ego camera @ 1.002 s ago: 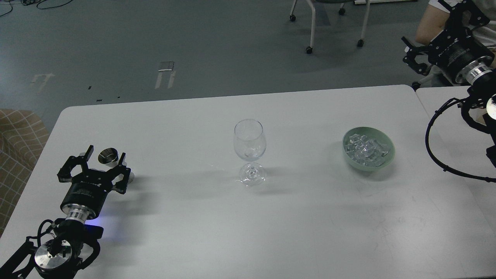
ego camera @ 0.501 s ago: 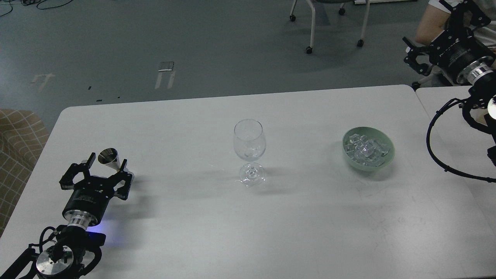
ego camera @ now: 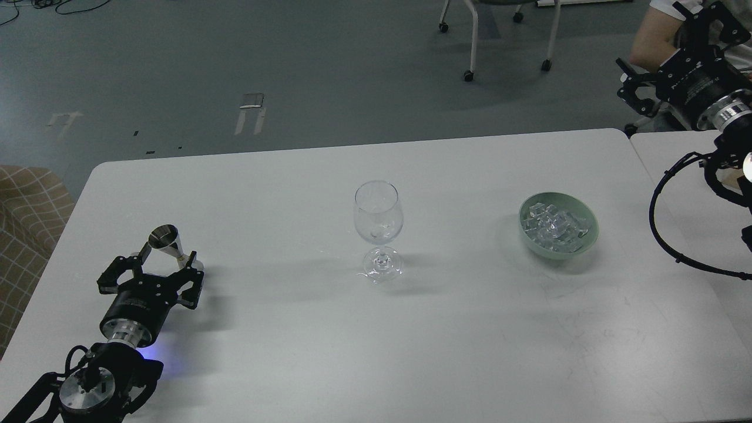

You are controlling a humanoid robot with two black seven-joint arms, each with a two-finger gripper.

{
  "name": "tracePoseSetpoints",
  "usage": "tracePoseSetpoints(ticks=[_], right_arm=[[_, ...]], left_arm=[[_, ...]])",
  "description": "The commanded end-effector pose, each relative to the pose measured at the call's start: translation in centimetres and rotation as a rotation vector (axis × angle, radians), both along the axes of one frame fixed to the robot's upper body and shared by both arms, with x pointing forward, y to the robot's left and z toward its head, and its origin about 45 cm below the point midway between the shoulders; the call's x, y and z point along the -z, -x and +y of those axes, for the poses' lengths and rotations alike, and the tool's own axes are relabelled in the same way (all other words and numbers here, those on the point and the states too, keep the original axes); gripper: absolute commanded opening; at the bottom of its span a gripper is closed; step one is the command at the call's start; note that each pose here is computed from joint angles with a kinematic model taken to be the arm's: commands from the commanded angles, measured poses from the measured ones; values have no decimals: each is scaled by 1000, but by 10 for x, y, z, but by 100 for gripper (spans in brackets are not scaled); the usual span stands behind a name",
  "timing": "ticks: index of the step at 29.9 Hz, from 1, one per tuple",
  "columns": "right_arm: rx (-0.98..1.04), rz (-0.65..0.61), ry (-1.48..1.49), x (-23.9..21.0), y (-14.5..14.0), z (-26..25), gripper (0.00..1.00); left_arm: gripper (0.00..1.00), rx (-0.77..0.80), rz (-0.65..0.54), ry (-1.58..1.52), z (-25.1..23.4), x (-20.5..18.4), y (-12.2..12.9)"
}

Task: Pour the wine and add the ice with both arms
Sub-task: 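Close the left gripper on the jigger cup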

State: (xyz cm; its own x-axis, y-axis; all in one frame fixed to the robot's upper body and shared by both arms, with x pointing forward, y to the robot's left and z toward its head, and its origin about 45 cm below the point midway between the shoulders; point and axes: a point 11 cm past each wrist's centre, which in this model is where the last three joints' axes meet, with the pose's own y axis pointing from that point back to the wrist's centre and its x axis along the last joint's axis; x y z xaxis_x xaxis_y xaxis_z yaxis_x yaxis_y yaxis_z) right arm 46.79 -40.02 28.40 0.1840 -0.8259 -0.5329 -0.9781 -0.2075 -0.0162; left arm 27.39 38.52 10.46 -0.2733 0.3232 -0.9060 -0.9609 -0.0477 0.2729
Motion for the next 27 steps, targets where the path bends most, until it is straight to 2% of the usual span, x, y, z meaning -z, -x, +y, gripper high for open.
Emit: tracePoseSetpoints(ticks=[1,8,15,27], right_arm=[[1,5,2,2,1,-1,100],[4,17,-1,9,4,-3,100],[15,26,6,12,8,-9,100],[18,28,10,12,8,-11,100]], left_arm=[[76,-18,28,-2,3,2,-1],[76,-20,32,-7,5,1,-1],[61,-20,25,-4,3,0,-2],[55,12,-24,21,-13,-11,-9]])
